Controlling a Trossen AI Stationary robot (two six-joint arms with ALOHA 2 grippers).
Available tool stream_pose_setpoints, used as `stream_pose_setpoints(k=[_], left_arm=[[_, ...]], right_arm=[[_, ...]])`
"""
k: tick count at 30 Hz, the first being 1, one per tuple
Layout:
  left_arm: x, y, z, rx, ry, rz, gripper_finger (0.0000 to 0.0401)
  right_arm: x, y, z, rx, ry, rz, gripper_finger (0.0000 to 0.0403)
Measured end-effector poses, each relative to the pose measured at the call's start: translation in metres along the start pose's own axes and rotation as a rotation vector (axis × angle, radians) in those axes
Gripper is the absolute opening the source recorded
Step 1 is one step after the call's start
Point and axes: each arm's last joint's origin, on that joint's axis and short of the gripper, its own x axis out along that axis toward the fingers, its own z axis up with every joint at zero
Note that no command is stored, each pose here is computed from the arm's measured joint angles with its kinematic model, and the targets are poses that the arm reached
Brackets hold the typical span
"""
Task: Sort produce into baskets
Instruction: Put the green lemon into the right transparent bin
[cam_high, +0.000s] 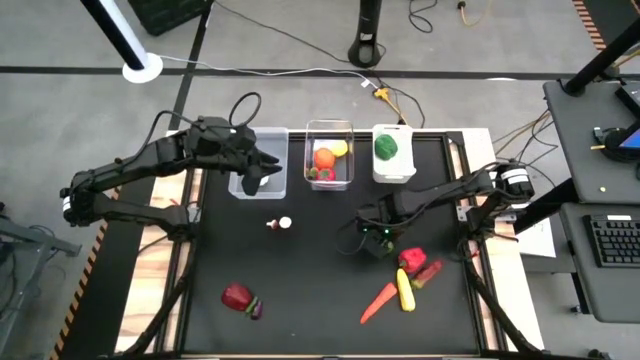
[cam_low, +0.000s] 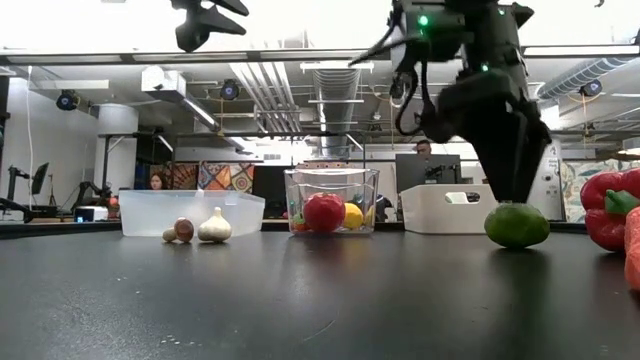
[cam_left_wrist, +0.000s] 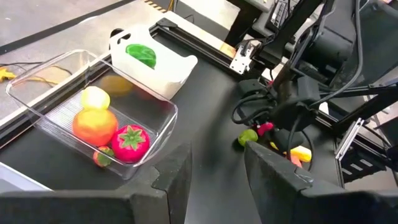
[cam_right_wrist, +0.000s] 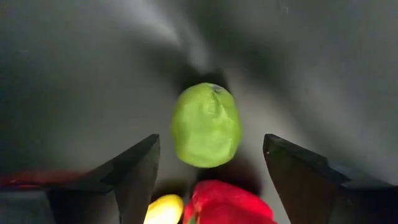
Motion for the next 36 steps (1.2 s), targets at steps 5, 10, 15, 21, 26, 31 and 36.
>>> stream_pose_setpoints(k=[5,10,15,21,26,31,36], left_arm=[[0.001,0.000,-0.001,-0.001,0.003,0.002,0.0131],[0.002,0.001,-0.001,-0.001,0.006,0.004,0.0131],[0.004,0.001,-0.001,-0.003,0.012,0.008,0.0131],[0.007,0.002,-0.001,-0.007,0.020,0.011,0.0131],[0.007,0.002,-0.001,-0.010,0.021,0.011,0.0131],[0.007,0.002,-0.002,-0.016,0.021,0.011,0.0131],[0.007,0.002,-0.002,-0.036,0.022,0.012,0.0131]], right_arm=[[0.014,-0.006,-0.003,0.001,0.006,0.003,0.0274],[0.025,-0.009,-0.005,-0.001,0.010,0.027,0.0255],[0.027,-0.010,-0.005,-0.007,0.006,0.030,0.0203],[0.022,-0.007,-0.002,-0.023,-0.009,0.045,0.0153],[0.002,-0.003,0.010,-0.019,-0.049,0.076,0.0157],[-0.038,0.001,0.038,-0.046,-0.171,0.134,0.0158],[-0.089,-0.008,0.074,-0.054,-0.363,0.181,0.0157]])
